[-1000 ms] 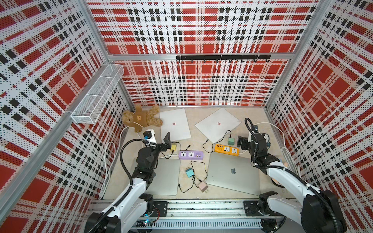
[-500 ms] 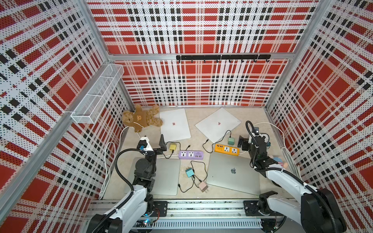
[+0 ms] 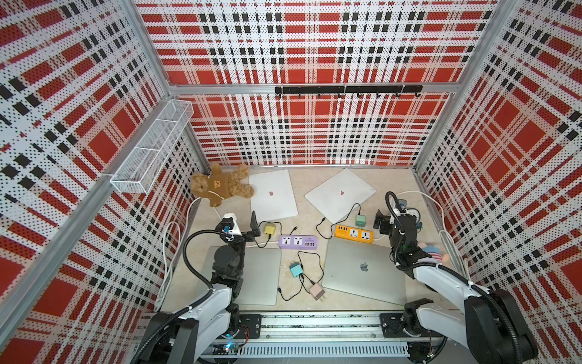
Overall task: Unplug the laptop charger
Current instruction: Reset both arms
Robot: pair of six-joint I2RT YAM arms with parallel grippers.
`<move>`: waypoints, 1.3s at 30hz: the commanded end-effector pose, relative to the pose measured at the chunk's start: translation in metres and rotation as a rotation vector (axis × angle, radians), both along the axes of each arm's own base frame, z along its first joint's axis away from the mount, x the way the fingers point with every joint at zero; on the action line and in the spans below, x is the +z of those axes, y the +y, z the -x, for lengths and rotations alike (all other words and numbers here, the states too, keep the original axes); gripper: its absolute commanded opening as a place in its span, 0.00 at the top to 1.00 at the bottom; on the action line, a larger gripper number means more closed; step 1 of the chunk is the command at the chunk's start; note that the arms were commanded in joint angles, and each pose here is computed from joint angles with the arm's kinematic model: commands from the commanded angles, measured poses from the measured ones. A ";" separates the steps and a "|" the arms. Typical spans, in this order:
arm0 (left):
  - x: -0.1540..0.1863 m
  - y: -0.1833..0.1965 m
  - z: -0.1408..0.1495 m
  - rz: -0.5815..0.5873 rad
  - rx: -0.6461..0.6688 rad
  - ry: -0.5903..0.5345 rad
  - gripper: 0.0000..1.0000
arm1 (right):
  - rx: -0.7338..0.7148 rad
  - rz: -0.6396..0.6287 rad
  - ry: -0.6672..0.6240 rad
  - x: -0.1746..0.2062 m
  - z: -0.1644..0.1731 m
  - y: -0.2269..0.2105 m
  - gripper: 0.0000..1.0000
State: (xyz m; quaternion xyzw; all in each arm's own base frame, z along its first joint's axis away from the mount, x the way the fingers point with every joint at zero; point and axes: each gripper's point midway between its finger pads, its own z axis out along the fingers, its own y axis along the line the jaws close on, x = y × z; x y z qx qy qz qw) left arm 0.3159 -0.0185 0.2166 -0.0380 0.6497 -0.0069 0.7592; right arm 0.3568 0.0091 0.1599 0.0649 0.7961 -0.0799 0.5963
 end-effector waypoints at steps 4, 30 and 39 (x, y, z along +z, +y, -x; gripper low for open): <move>0.003 0.004 -0.001 -0.037 0.017 -0.031 0.02 | -0.078 -0.006 -0.112 0.007 0.002 -0.023 0.00; -0.051 0.016 -0.036 -0.084 -0.021 0.057 0.02 | -0.060 -0.015 -0.263 -0.012 -0.003 -0.040 0.00; -0.059 0.048 -0.060 0.019 0.112 0.124 0.02 | -0.049 -0.008 -0.164 -0.030 -0.027 -0.038 0.00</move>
